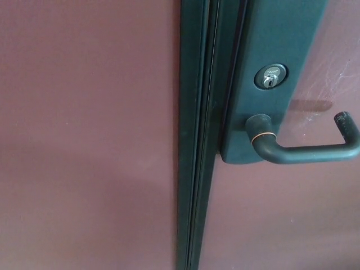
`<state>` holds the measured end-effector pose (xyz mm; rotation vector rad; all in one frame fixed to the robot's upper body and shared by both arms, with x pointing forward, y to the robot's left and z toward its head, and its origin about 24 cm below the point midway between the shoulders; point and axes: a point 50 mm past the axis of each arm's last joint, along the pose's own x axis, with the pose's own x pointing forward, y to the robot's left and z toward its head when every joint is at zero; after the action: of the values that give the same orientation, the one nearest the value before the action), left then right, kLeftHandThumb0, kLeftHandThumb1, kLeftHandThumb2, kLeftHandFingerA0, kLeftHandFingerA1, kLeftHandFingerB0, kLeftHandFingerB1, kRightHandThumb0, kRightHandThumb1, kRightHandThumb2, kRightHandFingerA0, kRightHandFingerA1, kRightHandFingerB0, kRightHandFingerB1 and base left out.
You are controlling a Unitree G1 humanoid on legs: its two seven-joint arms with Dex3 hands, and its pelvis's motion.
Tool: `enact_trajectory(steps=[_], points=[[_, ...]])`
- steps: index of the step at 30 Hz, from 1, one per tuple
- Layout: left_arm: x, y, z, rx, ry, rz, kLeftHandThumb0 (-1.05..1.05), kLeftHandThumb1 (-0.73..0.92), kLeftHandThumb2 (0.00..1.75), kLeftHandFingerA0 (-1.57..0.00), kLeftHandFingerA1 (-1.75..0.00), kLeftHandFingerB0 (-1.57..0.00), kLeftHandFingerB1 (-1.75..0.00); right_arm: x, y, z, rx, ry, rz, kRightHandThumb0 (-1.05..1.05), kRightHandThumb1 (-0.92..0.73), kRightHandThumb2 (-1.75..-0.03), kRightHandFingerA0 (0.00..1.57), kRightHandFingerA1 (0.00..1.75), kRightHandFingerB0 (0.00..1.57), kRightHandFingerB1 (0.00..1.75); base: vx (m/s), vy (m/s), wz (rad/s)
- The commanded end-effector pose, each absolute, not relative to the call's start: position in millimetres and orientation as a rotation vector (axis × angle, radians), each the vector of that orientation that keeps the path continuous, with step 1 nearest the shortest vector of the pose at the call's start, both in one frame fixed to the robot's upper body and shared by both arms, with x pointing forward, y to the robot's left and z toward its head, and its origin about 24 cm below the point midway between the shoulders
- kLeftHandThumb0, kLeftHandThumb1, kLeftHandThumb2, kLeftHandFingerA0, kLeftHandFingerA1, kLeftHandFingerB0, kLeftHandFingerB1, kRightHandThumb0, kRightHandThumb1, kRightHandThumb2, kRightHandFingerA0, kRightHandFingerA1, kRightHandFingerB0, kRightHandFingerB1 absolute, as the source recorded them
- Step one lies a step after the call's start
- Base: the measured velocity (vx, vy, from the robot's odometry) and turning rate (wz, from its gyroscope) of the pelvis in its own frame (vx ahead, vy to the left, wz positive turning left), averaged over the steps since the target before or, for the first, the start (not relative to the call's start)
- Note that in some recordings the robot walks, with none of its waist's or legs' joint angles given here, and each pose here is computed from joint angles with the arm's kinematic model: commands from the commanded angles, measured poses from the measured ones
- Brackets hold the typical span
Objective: The robot walks towards the door handle and put its right hand on it and twist the handle
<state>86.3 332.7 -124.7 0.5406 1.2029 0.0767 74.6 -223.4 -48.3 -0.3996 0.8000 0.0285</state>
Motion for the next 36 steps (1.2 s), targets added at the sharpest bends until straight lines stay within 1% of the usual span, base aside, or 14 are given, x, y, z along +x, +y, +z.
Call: enact_trajectory(steps=[1, 2, 5, 7, 8, 11, 12, 18, 21, 22, 26, 30, 31, 36], points=[[87.9, 334.9, -123.3, 0.555, 1.22, 0.036, -0.19, 0.5, 0.57, -0.83, -0.72, -0.6, -0.63, 98.2, -292.5, -125.7, -0.813, 1.12, -0.31, -0.45, -0.7, -0.61, 0.31, 0.38, 0.28, 0.34, 0.0, 0.0, 0.0], [88.5, 334.5, -123.4, 0.556, 1.22, 0.034, -0.19, 0.5, 0.57, -0.82, -0.72, -0.6, -0.63, 98.7, -296.4, -126.8, -0.769, 1.106, -0.347, -0.54, -0.55, -0.87, 0.32, 0.52, 0.24, 0.46, 0.0, 0.0, 0.0], [88.8, 334.4, -123.4, 0.556, 1.22, 0.033, -0.19, 0.5, 0.57, -0.82, -0.72, -0.6, -0.63, 99.3, -298.2, -127.9, -0.75, 1.1, -0.364, -0.54, -0.55, -0.87, 0.32, 0.52, 0.24, 0.46, 0.0, 0.0, 0.0], [83.0, 335.2, -123.9, 0.543, 1.224, 0.034, -0.19, 0.5, 0.57, -0.81, -0.72, -0.59, -0.63, 106.2, -300.3, -122.2, -0.672, 0.997, -0.443, -0.51, -0.55, -0.89, 0.38, 0.55, 0.43, 0.55, 0.0, 0.0, 0.0], [81.7, 335.2, -124.1, 0.543, 1.225, 0.032, -0.19, 0.5, 0.57, -0.81, -0.72, -0.59, -0.63, 106.5, -299.6, -122.3, -0.662, 0.985, -0.45, -0.49, -0.68, -0.6, 0.44, 0.43, 0.47, 0.41, 0.0, 0.0, 0.0], [81.4, 335.2, -124.1, 0.544, 1.225, 0.032, -0.19, 0.5, 0.57, -0.81, -0.72, -0.59, -0.63, 106.9, -299.7, -123.4, -0.661, 0.984, -0.453, -0.49, -0.68, -0.6, 0.44, 0.43, 0.47, 0.41, 0.0, 0.0, 0.0], [80.9, 333.5, -125.3, 0.545, 1.229, 0.033, -0.19, 0.5, 0.57, -0.81, -0.72, -0.59, -0.63, 106.6, -298.9, -123.6, -0.678, 0.985, -0.418, -0.54, -0.55, -0.89, 0.38, 0.55, 0.36, 0.52, 0.0, 0.0, 0.0], [86.0, 333.5, -124.3, 0.558, 1.222, 0.029, -0.19, 0.5, 0.57, -0.81, -0.71, -0.6, -0.63, 109.6, -299.5, -125.3, -0.672, 0.995, -0.408, -0.55, -0.54, -0.87, 0.4, 0.55, 0.36, 0.51, 0.0, 0.0, 0.0], [87.1, 334.1, -123.8, 0.55, 1.219, 0.032, -0.19, 0.5, 0.57, -0.81, -0.72, -0.59, -0.63, 107.2, -308.9, -125.2, -0.44, 0.995, -0.505, -0.43, -0.45, -0.8, 0.41, 0.57, 0.32, 0.51, 0.0, 0.0, 0.0], [87.6, 334.5, -123.5, 0.549, 1.22, 0.034, -0.19, 0.5, 0.57, -0.81, -0.72, -0.59, -0.63, 109.2, -311.0, -124.4, -0.348, 0.978, -0.539, -0.36, -0.59, -0.57, 0.46, 0.47, 0.42, 0.41, 0.0, 0.0, 0.0], [86.2, 336.1, -122.7, 0.549, 1.219, 0.032, -0.19, 0.5, 0.56, -0.81, -0.71, -0.59, -0.63, 113.6, -315.8, -124.1, -0.169, 0.977, -0.555, -0.35, -0.59, -0.57, 0.53, 0.5, 0.4, 0.41, 0.0, 0.0, 0.0], [88.9, 337.8, -121.2, 0.54, 1.214, 0.041, -0.19, 0.5, 0.56, -0.81, -0.71, -0.59, -0.63, 118.5, -331.2, -115.7, -0.082, 0.983, -0.437, -0.43, -0.51, -0.75, 0.54, 0.61, 0.34, 0.49, 0.0, 0.0, 0.0], [89.1, 337.8, -121.2, 0.538, 1.214, 0.042, -0.19, 0.5, 0.56, -0.81, -0.71, -0.59, -0.63, 117.3, -335.3, -113.7, -0.083, 0.99, -0.422, -0.37, -0.61, -0.57, 0.55, 0.51, 0.39, 0.4, 0.0, 0.0, 0.0], [101.9, 336.5, -118.9, 0.536, 1.19, 0.04, -0.19, 0.5, 0.57, -0.81, -0.71, -0.58, -0.62, 114.3, -350.6, -105.3, -0.089, 0.992, -0.399, -0.35, -0.61, -0.57, 0.52, 0.5, 0.4, 0.41, 0.0, 0.0, 0.0]])
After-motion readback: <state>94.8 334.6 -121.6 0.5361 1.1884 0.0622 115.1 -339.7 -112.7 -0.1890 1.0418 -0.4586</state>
